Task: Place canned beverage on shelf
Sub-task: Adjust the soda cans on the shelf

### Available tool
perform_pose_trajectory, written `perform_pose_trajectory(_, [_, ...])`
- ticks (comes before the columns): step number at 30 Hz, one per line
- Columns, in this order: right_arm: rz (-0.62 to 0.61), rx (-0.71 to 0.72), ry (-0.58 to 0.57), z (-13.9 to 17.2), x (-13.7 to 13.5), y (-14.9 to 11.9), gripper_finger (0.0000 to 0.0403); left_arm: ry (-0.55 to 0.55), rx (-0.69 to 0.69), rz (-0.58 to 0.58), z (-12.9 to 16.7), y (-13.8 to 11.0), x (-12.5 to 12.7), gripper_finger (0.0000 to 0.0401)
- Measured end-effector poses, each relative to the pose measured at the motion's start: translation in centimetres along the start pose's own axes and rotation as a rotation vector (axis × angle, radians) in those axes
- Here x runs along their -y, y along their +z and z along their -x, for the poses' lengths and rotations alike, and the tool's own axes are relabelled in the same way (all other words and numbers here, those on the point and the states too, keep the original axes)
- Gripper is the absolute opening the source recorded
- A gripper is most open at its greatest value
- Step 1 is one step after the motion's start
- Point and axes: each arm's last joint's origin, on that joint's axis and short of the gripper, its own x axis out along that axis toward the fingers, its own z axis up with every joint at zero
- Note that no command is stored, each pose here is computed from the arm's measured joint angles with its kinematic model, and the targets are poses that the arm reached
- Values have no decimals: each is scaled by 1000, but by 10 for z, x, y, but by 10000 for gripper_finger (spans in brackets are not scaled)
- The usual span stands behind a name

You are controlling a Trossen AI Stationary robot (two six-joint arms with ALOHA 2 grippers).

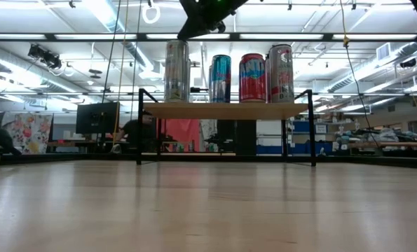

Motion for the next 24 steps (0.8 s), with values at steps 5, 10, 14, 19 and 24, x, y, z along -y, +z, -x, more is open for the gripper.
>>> perform_pose_trajectory(5, [-11, -1, 0, 0, 0, 0, 9, 0, 0, 0, 0, 0, 0, 7])
perform_pose_trajectory(10, [-33, -5, -1, 0, 1, -1, 9, 0, 0, 0, 0, 0, 0, 7])
perform_pose_trajectory(14, [-51, -21, -5, 0, 4, -2, 9, -1, 0, 0, 0, 0, 0, 7])
perform_pose_trajectory(19, [-46, -45, -50, 0, 5, -3, 9, 0, 0, 0, 0, 0, 0, 7])
perform_pose_trajectory(24, [-44, -51, -62, 0, 8, -4, 9, 0, 0, 0, 0, 0, 0, 7])
